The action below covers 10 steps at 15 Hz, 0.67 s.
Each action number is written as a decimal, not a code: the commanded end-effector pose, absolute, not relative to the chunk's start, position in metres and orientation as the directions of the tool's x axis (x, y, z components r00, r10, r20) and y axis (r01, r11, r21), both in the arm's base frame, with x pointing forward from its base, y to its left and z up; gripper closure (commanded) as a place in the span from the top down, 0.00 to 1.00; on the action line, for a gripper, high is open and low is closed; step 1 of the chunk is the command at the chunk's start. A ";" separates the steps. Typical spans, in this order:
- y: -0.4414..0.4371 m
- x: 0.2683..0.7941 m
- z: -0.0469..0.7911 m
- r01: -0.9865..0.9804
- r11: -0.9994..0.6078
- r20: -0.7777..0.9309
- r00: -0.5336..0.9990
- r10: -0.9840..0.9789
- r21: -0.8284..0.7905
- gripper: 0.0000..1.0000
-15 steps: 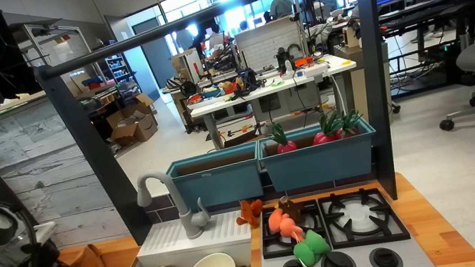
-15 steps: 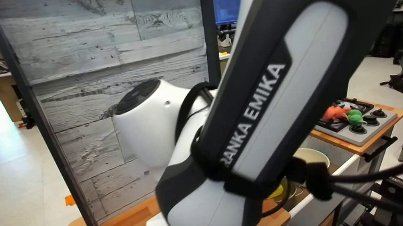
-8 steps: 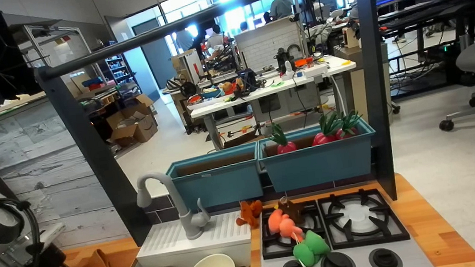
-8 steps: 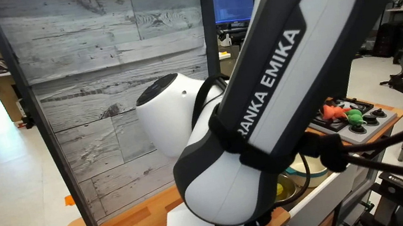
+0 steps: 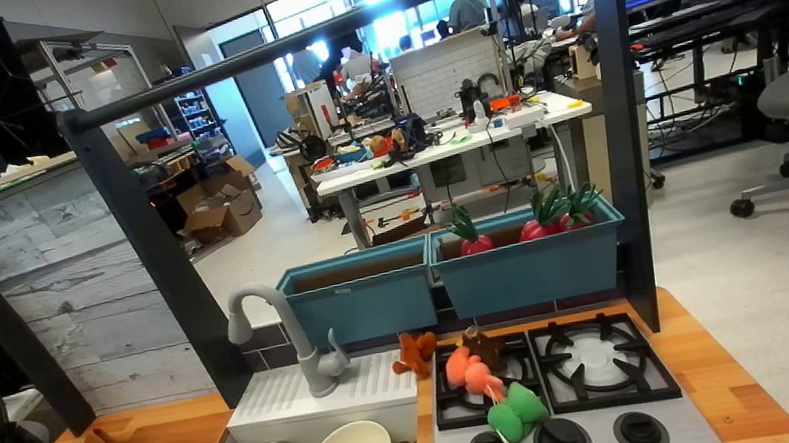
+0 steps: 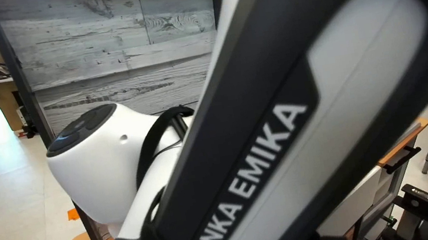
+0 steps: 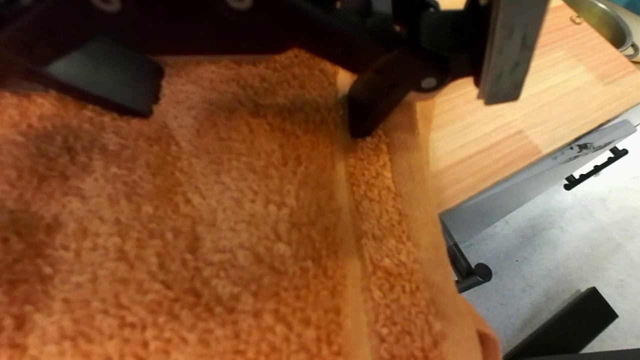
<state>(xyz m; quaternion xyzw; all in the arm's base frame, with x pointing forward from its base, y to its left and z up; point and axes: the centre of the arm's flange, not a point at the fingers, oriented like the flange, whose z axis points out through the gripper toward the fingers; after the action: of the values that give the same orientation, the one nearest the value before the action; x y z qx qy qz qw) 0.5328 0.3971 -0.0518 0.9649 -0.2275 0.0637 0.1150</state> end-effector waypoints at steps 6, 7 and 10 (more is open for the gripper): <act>0.253 0.553 -0.059 -0.694 -0.672 0.216 0.719 -0.660 0.257 1.00; 0.228 0.557 -0.056 -0.730 -0.630 0.235 0.682 -0.692 0.264 1.00; 0.214 0.571 -0.064 -0.761 -0.581 0.245 0.645 -0.723 0.290 1.00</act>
<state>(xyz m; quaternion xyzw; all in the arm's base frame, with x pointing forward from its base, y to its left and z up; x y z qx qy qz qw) 0.5764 0.2266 -0.0549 0.8978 -0.3972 0.0612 0.1800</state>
